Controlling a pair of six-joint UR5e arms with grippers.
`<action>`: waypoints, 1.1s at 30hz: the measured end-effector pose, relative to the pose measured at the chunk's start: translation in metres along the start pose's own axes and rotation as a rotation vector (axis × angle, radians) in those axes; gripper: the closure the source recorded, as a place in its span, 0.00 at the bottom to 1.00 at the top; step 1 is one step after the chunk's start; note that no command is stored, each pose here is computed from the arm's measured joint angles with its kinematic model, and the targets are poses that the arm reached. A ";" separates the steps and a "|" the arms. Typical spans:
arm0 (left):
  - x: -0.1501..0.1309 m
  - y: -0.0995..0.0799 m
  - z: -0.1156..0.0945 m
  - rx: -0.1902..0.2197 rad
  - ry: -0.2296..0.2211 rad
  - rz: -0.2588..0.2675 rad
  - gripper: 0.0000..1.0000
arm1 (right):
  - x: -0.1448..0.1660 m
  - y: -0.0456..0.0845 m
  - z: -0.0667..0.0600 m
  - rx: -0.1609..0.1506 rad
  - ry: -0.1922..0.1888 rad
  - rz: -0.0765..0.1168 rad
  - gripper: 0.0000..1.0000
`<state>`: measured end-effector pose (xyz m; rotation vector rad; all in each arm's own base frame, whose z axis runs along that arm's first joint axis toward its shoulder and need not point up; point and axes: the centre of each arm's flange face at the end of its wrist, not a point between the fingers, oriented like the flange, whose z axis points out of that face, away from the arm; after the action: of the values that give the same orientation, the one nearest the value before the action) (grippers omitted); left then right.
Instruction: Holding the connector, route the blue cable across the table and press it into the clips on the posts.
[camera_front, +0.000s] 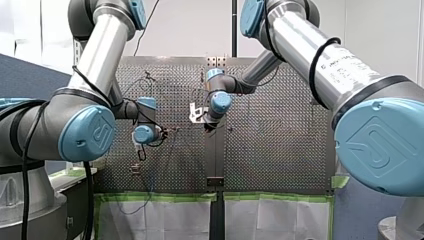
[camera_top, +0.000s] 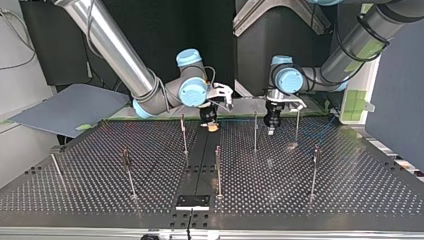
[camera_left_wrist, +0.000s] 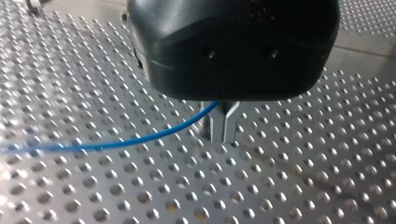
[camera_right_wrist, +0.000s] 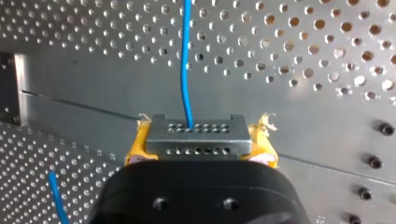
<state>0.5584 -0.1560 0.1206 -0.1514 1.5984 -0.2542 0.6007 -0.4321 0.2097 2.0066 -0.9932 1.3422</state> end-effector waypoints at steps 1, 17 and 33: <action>0.002 0.002 0.003 -0.002 0.003 0.000 1.00 | 0.000 0.002 0.001 -0.003 0.000 0.000 1.00; -0.004 0.020 0.020 -0.042 0.031 0.002 0.62 | 0.003 0.022 0.008 -0.017 0.003 -0.004 1.00; 0.000 0.029 0.011 -0.077 0.115 0.050 0.00 | 0.008 0.026 0.009 -0.021 0.010 -0.011 1.00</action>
<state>0.5714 -0.1287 0.1123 -0.1587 1.7244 -0.1649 0.5861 -0.4562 0.2144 1.9847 -0.9865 1.3298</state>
